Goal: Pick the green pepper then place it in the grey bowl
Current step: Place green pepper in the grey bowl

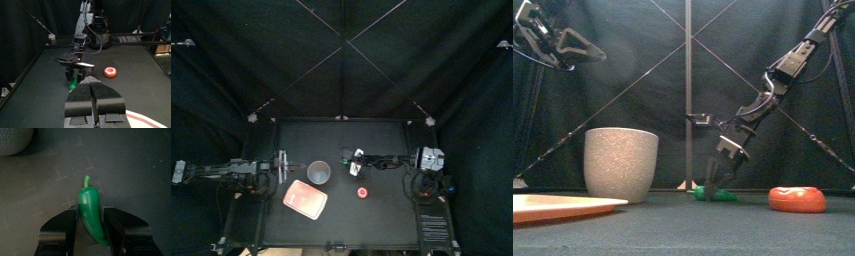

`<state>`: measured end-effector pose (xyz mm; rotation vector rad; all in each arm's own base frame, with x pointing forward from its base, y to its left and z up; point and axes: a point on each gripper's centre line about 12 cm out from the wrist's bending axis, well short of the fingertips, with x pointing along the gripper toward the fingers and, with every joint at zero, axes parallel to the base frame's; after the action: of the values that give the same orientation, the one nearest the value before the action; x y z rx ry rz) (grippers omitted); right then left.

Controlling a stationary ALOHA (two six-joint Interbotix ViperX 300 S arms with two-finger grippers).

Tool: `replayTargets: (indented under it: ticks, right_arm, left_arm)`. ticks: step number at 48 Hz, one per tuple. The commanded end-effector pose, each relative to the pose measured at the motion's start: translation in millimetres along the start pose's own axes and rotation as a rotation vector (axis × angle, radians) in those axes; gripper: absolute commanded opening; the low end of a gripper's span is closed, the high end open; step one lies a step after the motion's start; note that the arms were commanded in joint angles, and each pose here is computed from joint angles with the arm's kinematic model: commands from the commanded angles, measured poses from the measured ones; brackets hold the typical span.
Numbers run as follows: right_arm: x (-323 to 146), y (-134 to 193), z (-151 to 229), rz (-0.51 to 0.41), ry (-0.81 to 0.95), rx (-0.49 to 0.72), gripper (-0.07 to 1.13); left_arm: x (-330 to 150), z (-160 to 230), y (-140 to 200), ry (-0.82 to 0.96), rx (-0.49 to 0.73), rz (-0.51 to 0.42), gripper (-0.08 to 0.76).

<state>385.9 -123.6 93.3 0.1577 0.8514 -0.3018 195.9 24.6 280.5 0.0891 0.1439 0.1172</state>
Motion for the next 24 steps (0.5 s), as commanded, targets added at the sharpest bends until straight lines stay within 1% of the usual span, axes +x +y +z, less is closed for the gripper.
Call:
replayTargets:
  ticks: [1,8,14,21,24]
  right_arm:
    - [-7,0,15,0.000,-0.044,0.004,0.73]
    - [-17,1,25,0.002,-0.081,0.002,0.72]
    - [-40,4,45,0.009,-0.156,-0.007,0.72]
    - [-75,16,80,0.030,-0.283,-0.030,0.72]
    - [-92,25,101,0.048,-0.363,-0.047,0.72]
  left_arm:
    - [1,7,1,-0.020,0.000,0.001,0.070]
    - [1,7,1,-0.021,0.000,0.001,0.070]
    - [1,8,1,-0.023,0.000,0.003,0.070]
    - [1,7,1,-0.020,0.000,0.001,0.070]
    - [1,7,1,-0.020,-0.002,0.003,0.070]
